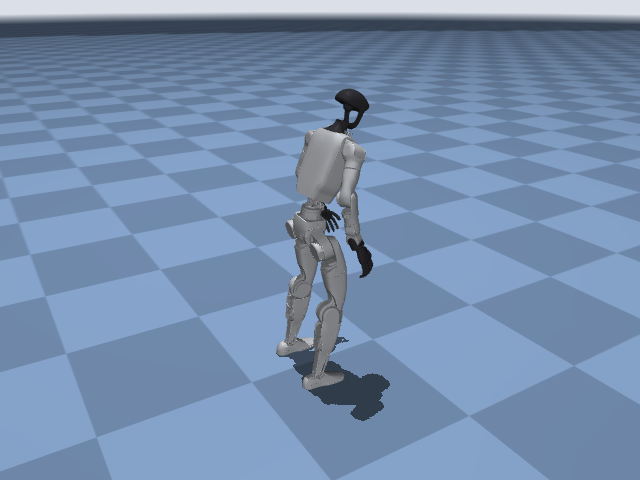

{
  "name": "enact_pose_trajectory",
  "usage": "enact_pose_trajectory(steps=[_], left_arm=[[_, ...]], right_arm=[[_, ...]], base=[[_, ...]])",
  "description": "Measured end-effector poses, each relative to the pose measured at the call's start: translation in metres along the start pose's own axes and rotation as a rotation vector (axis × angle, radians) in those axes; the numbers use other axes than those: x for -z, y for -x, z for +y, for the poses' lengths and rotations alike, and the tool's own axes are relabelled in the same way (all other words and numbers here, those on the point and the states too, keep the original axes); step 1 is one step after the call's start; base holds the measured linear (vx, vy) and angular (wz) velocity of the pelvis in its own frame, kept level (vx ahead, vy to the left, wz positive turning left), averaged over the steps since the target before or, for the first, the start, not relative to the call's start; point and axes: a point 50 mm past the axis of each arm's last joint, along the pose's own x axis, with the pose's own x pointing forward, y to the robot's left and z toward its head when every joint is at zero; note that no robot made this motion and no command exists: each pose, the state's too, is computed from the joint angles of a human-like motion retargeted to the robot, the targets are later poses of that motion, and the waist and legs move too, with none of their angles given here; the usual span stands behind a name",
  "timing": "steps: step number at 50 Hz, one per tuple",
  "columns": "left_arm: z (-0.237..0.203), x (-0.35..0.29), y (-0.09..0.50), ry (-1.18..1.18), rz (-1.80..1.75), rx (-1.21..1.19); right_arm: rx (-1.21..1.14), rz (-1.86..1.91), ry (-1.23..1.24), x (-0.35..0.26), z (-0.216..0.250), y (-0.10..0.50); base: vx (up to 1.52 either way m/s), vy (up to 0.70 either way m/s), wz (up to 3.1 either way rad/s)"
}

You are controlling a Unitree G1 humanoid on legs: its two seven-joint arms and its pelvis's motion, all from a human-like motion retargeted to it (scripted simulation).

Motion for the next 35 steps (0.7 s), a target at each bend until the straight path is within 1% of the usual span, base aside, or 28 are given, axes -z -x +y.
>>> enact_pose_trajectory(steps=[4,8,12,15,17,20,23,25,29,32,35], left_arm=[[0.002,-0.029,-0.011,-0.014,-0.054,-0.012],[0.001,-0.046,-0.020,-0.149,-0.076,0.045],[0.010,-0.044,-0.021,-0.243,-0.094,0.112],[0.015,-0.009,-0.006,-0.186,-0.035,0.086],[0.009,0.034,0.016,-0.118,0.072,0.063],[-0.004,0.097,0.055,-0.048,0.274,0.091],[-0.008,0.132,0.082,0.000,0.418,0.108],[-0.007,0.145,0.093,0.029,0.475,0.085],[-0.004,0.160,0.106,0.087,0.533,0.002],[-0.003,0.163,0.107,0.126,0.548,-0.040],[-0.001,0.154,0.097,0.122,0.499,-0.027]], right_arm=[[0.034,-0.134,0.004,-0.041,-0.017,-0.012],[0.067,-0.197,0.016,-0.071,-0.033,-0.024],[0.037,-0.260,-0.111,-0.083,-0.044,-0.019],[0.029,-0.296,-0.180,-0.060,-0.057,0.004],[0.016,-0.264,-0.215,-0.027,-0.066,0.026],[-0.073,-0.157,-0.269,0.021,-0.071,0.054],[-0.113,-0.023,-0.297,0.058,-0.065,0.065],[-0.100,0.062,-0.288,0.077,-0.057,0.068],[-0.079,0.196,-0.169,0.099,-0.038,0.061],[-0.102,0.249,-0.069,0.103,-0.027,0.049],[-0.125,0.254,-0.033,0.096,-0.020,0.038]], base=[[0.05,0.02,0.17],[0.16,0.04,-0.02],[0.42,0.04,-0.20],[0.85,0.06,-0.02],[1.10,0.07,0.06],[1.08,0.05,0.00],[0.93,0.02,-0.25],[0.77,0.01,-0.28],[0.62,0.04,-0.23],[0.57,0.07,-0.17],[0.53,0.07,-0.19]])
